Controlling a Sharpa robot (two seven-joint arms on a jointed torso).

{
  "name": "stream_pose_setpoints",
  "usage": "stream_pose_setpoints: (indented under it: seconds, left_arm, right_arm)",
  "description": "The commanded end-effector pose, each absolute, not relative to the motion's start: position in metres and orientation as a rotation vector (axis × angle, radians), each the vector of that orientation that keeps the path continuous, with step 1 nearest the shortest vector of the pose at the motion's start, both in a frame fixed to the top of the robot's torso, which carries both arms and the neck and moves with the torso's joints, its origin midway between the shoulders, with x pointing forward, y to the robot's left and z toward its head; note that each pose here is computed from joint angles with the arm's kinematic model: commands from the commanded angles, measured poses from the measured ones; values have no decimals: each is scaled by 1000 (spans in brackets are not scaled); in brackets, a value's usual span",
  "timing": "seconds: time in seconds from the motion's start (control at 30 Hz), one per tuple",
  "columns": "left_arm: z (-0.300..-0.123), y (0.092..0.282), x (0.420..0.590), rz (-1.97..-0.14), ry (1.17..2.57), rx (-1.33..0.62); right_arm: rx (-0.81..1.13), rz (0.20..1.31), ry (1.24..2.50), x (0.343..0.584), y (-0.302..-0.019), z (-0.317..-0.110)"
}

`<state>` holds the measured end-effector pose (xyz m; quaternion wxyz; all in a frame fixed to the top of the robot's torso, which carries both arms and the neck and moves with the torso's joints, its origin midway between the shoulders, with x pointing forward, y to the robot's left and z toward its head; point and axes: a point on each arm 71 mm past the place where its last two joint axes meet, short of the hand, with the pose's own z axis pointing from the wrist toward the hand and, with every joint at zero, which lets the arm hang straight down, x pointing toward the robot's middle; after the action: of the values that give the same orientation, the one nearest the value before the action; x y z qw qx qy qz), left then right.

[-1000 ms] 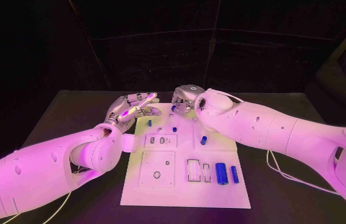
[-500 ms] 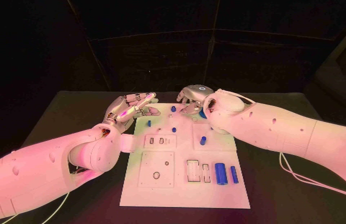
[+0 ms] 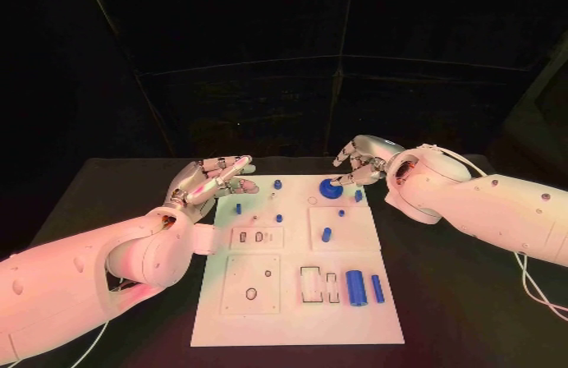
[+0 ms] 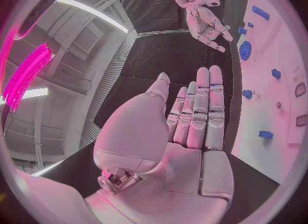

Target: Assemble the parts on the task board

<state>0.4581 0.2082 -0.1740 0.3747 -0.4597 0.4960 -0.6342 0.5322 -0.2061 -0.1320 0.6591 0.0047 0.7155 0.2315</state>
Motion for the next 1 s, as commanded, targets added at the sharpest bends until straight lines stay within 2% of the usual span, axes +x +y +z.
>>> stream_pose_setpoints:
  seconds: [0.03, 0.47, 1.0]
  left_arm:
    - [-172, 206, 459, -1647, 1272, -1163]
    - [-174, 205, 461, -1645, 1274, -1165]
    - [-175, 206, 463, -1641, 1274, -1167]
  right_arm:
    - [102, 512, 1702, 534, -212, -137]
    - [53, 453, 1750, 547, -201, -144]
    - [-8, 410, 1804, 551, -193, -151]
